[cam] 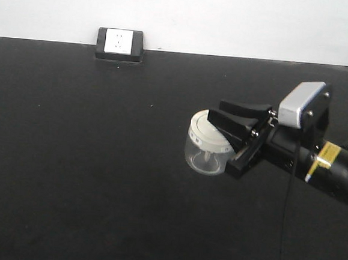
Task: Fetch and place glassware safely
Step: 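Extend the right gripper forward and lower the jar onto the worktop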
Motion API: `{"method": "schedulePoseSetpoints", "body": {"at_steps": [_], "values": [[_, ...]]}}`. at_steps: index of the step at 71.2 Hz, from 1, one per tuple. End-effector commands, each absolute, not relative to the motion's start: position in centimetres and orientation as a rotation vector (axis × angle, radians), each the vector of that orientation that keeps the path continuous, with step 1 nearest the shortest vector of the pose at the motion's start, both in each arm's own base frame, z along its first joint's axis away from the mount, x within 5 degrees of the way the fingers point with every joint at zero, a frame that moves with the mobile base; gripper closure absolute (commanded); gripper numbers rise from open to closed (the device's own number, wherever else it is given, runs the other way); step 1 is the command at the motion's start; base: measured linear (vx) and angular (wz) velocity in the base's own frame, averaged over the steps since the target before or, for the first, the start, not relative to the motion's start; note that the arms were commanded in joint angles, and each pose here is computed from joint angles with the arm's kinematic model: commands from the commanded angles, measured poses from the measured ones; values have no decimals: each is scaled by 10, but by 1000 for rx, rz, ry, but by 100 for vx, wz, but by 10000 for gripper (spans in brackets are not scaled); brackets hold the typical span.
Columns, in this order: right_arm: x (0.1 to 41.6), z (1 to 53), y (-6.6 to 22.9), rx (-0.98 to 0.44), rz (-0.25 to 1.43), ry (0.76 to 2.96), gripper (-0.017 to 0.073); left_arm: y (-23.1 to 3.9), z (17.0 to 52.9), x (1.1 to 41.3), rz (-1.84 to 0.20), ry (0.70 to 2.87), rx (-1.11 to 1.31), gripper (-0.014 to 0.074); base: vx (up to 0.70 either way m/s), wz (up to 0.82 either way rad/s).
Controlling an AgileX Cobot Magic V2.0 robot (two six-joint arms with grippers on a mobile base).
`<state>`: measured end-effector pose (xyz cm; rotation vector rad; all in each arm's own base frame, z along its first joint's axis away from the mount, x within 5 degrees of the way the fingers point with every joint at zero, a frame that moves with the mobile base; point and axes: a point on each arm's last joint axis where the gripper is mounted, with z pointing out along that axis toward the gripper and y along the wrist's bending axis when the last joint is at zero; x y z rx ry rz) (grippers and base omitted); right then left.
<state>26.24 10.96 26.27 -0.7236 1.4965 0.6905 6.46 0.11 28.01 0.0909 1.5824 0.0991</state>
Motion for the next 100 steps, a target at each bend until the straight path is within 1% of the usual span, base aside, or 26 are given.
{"method": "schedulePoseSetpoints", "body": {"at_steps": [1,12,23,28,35,53,64,91,100], "values": [[282,285,112,-714,757,1315,559,0,295,64,79,1491,89,601,0,0],[316,271,120,-781,727,1287,560,0,295,64,79,1491,89,601,0,0],[342,250,125,-857,655,1262,560,0,295,64,79,1491,89,601,0,0],[350,240,126,-869,646,1263,560,0,295,64,79,1491,89,601,0,0],[359,224,128,-867,674,1280,560,0,295,64,79,1491,89,601,0,0],[368,190,132,-848,742,1283,560,0,295,64,79,1491,89,601,0,0],[371,174,132,-838,742,1307,560,0,295,64,79,1491,89,601,0,0],[373,159,132,-845,745,1323,559,0,295,64,79,1491,89,601,0,0],[372,159,132,-844,747,1321,540,0,295,64,79,1491,89,601,0,0]]}}
